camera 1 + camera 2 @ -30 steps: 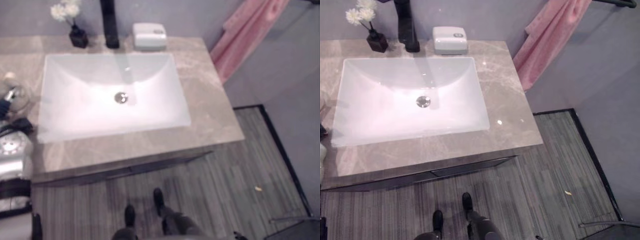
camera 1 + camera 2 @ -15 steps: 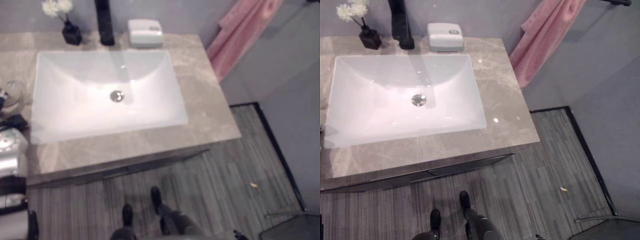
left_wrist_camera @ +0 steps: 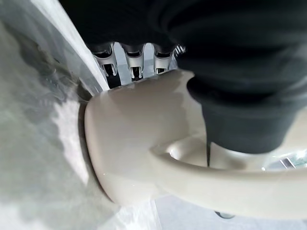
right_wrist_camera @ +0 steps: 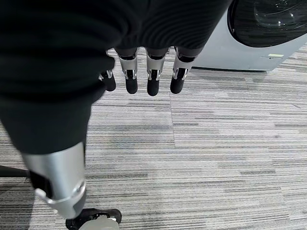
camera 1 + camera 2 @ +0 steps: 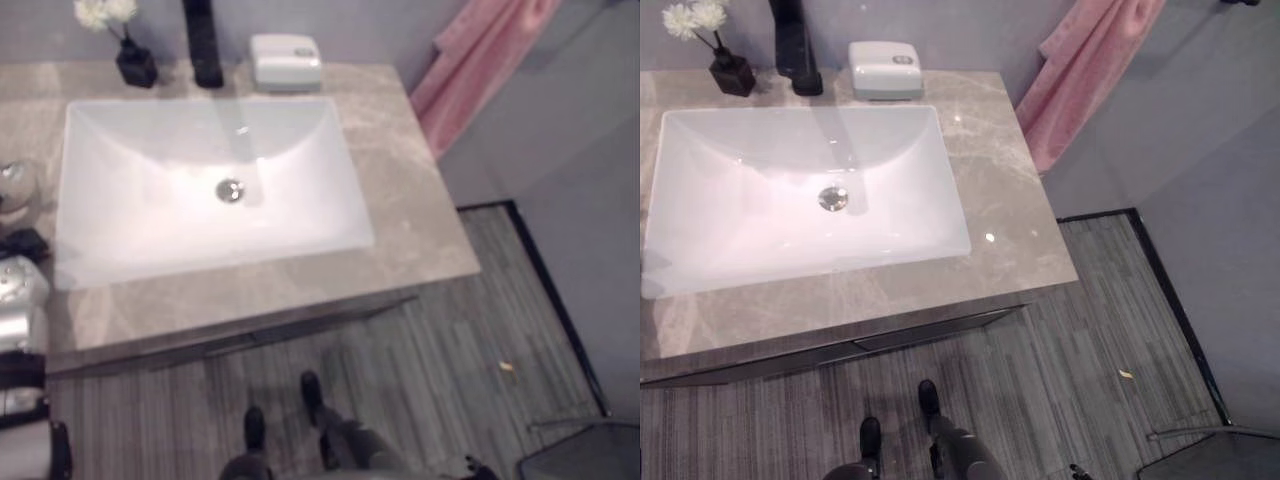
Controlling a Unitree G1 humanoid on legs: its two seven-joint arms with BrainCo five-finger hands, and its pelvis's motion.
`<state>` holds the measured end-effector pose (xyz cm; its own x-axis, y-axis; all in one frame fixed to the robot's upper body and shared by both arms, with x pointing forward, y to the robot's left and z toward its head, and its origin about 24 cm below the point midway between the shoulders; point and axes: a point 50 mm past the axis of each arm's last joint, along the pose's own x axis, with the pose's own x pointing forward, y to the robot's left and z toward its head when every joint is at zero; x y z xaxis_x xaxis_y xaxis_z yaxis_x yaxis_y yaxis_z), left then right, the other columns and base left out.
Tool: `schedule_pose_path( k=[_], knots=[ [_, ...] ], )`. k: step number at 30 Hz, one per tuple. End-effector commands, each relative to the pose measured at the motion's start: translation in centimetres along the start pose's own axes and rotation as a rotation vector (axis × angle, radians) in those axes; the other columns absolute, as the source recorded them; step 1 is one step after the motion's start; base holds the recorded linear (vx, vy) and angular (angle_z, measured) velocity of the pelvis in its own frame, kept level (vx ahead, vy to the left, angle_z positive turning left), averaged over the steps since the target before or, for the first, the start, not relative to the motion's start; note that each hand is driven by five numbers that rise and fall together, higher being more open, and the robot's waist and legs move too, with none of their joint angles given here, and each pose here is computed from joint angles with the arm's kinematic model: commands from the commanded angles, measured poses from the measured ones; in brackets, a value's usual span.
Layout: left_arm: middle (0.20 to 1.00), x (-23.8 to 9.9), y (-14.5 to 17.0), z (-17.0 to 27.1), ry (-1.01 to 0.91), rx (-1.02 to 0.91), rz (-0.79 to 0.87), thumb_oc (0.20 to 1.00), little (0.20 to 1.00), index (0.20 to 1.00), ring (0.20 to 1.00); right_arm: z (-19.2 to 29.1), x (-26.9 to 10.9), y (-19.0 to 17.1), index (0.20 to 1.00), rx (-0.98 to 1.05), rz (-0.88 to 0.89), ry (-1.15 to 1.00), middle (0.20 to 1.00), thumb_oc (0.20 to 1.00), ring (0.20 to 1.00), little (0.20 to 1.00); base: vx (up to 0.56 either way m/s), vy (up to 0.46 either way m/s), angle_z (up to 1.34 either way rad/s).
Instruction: Put brush and paste in cup on sink, flatten towel.
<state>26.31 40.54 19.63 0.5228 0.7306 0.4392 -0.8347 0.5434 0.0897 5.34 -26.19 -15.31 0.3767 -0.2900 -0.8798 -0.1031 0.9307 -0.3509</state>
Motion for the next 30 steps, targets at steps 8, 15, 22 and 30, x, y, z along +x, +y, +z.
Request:
schedule_pose_path(
  k=[8, 15, 22, 30],
  knots=[
    [1.0, 1.6, 0.4, 1.1, -0.048, 0.112, 0.051, 1.0, 1.0, 1.0, 1.0, -0.6, -0.1, -2.6, 1.0, -0.028, -0.061, 0.015, 1.0, 1.0, 1.0, 1.0, 0.0, 0.0, 0.0],
    [1.0, 1.8, 1.0, 1.0, -0.05, 0.169, 0.13, 1.0, 1.0, 1.0, 1.0, -0.7, -0.1, -2.3, 1.0, -0.025, -0.052, 0.012, 1.0, 1.0, 1.0, 1.0, 0.01, -0.004, -0.03],
    [1.0, 2.0, 1.6, 0.8, -0.037, 0.178, 0.161, 1.0, 1.0, 1.0, 1.0, -0.5, -0.2, -2.7, 1.0, -0.021, -0.063, 0.001, 1.0, 1.0, 1.0, 1.0, 0.0, -0.007, -0.01],
    [1.0, 2.6, 1.8, 1.4, -0.049, 0.186, 0.18, 1.0, 1.0, 1.0, 1.0, -0.3, -0.2, -2.8, 1.0, -0.019, -0.06, -0.014, 1.0, 1.0, 1.0, 1.0, -0.01, -0.013, -0.05]
  ],
)
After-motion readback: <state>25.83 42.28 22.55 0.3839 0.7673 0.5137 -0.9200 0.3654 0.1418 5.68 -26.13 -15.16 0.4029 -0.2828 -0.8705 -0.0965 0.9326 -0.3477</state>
